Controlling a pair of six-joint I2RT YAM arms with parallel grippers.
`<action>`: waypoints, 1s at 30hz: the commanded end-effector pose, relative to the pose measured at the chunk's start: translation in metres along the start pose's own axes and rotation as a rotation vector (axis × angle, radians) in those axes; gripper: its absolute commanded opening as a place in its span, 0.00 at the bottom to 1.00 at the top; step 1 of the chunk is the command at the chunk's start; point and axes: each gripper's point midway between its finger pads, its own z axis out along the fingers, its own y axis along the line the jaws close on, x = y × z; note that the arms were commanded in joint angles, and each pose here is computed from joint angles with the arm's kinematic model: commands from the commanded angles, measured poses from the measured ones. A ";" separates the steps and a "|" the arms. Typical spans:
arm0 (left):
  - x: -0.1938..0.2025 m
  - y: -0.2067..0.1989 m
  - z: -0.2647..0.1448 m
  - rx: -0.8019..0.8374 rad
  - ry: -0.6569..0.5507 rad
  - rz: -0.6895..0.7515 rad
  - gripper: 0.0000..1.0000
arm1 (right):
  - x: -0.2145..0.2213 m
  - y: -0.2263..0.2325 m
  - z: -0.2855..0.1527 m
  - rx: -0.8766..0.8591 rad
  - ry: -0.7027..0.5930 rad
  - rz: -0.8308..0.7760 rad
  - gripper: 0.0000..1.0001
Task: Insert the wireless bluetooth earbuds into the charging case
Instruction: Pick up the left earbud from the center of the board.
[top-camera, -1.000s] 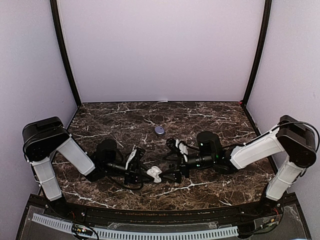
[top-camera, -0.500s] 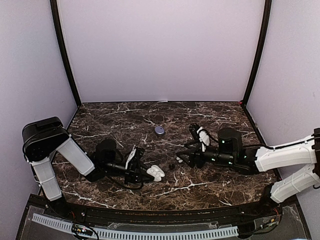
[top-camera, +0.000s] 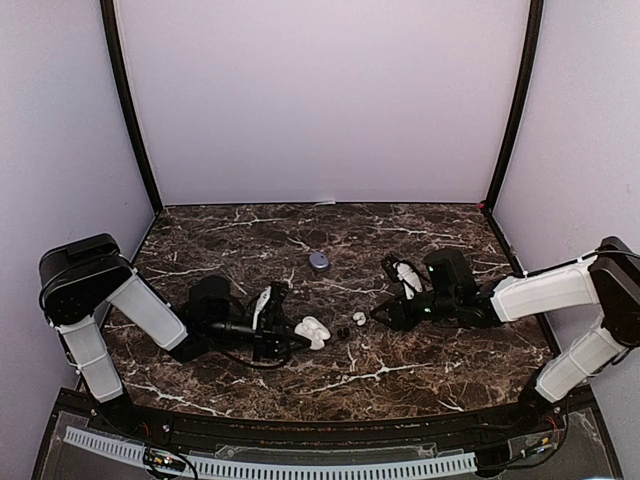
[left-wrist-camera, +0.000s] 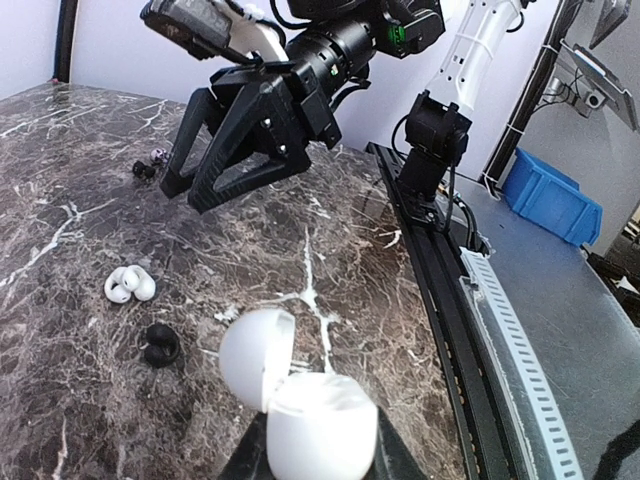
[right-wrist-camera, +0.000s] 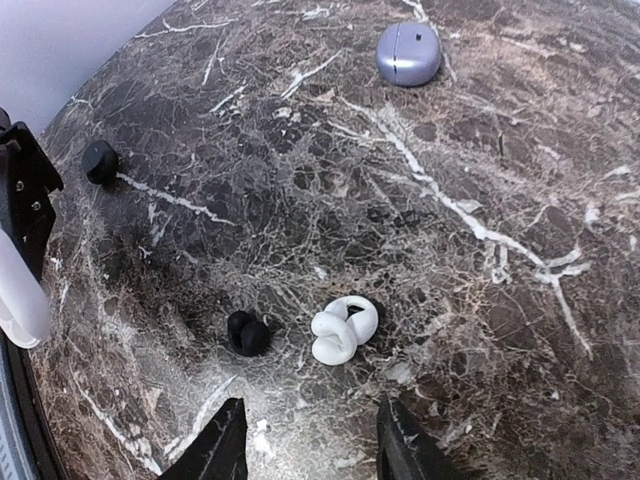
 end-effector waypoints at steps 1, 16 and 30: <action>-0.022 0.004 0.003 -0.025 -0.050 0.031 0.18 | -0.006 0.003 0.010 -0.114 0.009 0.040 0.43; 0.000 -0.010 0.002 0.067 -0.037 0.091 0.18 | 0.003 -0.011 0.036 -0.210 0.021 0.102 0.37; 0.002 -0.008 0.004 0.070 -0.022 0.099 0.18 | 0.008 -0.015 0.056 -0.232 0.058 0.100 0.26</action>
